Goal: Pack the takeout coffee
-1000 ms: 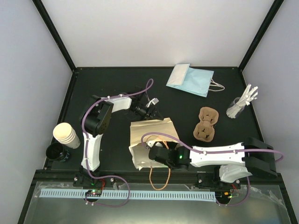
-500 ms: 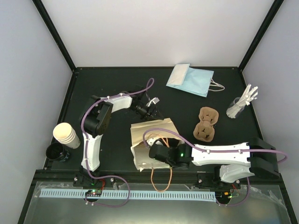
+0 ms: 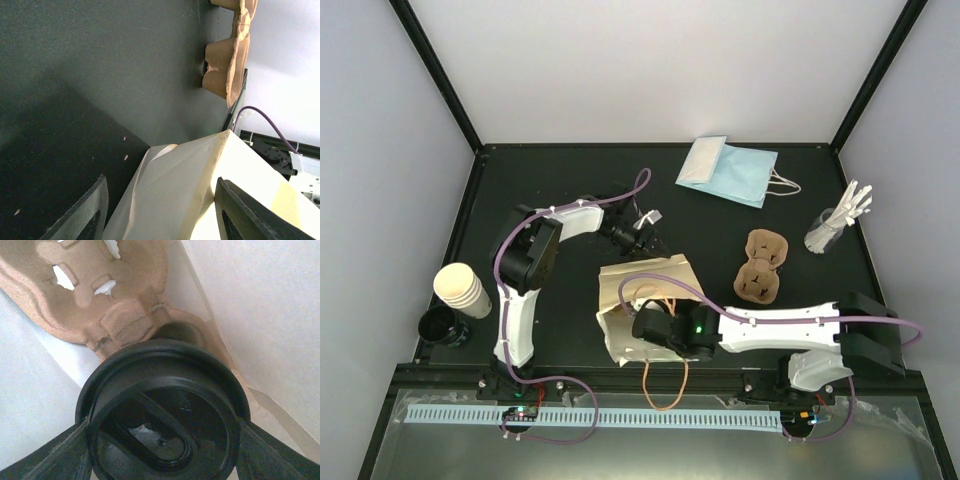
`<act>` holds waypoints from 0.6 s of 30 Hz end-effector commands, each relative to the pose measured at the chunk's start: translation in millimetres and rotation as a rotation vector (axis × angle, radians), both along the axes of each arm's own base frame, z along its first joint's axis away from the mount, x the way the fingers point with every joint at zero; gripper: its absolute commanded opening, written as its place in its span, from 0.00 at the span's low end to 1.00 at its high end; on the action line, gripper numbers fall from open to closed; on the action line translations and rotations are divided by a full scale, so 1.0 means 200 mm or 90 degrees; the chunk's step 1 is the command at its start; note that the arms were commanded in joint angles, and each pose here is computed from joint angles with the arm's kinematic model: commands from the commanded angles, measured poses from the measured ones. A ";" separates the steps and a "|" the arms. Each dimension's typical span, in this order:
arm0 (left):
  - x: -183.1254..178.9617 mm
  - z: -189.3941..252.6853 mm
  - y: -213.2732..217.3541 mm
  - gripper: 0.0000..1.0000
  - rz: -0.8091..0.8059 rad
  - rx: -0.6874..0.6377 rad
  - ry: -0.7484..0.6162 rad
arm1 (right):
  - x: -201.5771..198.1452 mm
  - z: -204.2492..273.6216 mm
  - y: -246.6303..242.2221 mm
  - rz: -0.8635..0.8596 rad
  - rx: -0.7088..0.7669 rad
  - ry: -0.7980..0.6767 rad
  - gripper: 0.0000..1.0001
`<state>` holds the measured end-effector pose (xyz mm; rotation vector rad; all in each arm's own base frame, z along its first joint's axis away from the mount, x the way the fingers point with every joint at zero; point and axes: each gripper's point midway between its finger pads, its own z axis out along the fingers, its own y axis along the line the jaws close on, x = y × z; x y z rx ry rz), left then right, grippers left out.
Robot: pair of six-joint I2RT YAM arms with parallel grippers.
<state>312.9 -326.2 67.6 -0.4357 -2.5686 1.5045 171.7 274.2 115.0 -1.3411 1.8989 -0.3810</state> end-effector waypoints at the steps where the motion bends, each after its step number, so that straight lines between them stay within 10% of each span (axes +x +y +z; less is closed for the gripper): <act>1: -0.02 0.09 -0.03 0.59 -0.020 -0.010 -0.030 | -0.07 -0.15 -0.01 0.018 -0.042 0.083 0.60; 18: 0.06 0.17 0.07 0.53 0.019 -0.021 -0.052 | 0.03 -0.12 0.14 -0.027 0.012 0.110 0.59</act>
